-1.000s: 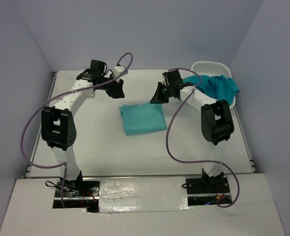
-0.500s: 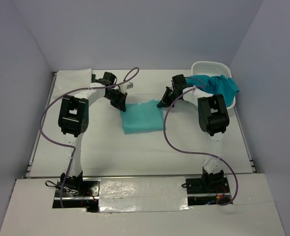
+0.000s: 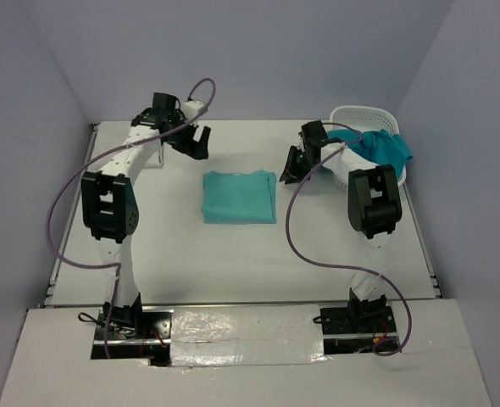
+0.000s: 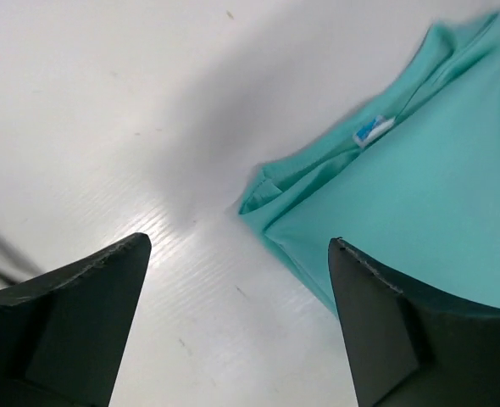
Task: Fold and stack the t-shirts
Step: Fold the long partially folded tshirt into a neat square, then put the neatly folded tshirt into the corner of the board with the left arm
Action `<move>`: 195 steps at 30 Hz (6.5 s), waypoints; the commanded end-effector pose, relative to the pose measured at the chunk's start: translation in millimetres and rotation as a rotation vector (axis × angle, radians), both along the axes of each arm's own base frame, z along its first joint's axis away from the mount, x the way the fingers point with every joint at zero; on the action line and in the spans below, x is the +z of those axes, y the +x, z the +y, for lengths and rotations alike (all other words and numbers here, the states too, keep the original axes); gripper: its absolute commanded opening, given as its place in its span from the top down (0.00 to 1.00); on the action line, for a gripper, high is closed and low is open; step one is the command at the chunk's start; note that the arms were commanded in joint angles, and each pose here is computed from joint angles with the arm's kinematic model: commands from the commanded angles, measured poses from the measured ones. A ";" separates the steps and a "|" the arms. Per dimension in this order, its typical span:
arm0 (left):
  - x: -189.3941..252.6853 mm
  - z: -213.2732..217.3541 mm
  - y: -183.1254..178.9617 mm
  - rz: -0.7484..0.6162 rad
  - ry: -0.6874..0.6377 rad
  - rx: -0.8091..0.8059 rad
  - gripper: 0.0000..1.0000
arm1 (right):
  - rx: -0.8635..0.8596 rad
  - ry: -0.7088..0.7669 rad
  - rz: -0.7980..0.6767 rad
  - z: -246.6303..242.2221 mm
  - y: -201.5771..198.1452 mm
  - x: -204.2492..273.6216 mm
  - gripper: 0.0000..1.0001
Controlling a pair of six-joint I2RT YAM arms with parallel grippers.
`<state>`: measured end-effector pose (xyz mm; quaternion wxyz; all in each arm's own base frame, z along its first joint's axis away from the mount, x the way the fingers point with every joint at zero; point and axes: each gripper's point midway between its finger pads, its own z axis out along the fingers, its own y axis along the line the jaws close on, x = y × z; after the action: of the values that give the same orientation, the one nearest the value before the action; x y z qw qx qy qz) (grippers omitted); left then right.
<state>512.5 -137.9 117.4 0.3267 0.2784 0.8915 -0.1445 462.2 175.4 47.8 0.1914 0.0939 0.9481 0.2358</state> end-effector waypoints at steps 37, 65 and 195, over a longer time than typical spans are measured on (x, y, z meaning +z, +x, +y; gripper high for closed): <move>-142.7 -49.4 -128.7 0.774 -0.425 0.354 0.94 | 0.004 0.143 0.131 53.6 -86.9 -24.0 0.48; 58.1 144.8 97.3 -0.276 0.337 0.540 1.00 | -0.010 -0.014 -0.009 -2.7 -66.8 40.4 0.47; 54.1 294.2 79.6 -0.229 0.016 0.498 0.95 | 0.063 -0.123 0.129 -22.4 -74.5 22.4 0.44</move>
<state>583.1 178.6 243.8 0.5044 0.1197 0.8541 0.0418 376.5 155.1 62.7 0.1216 0.0663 0.9740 0.1792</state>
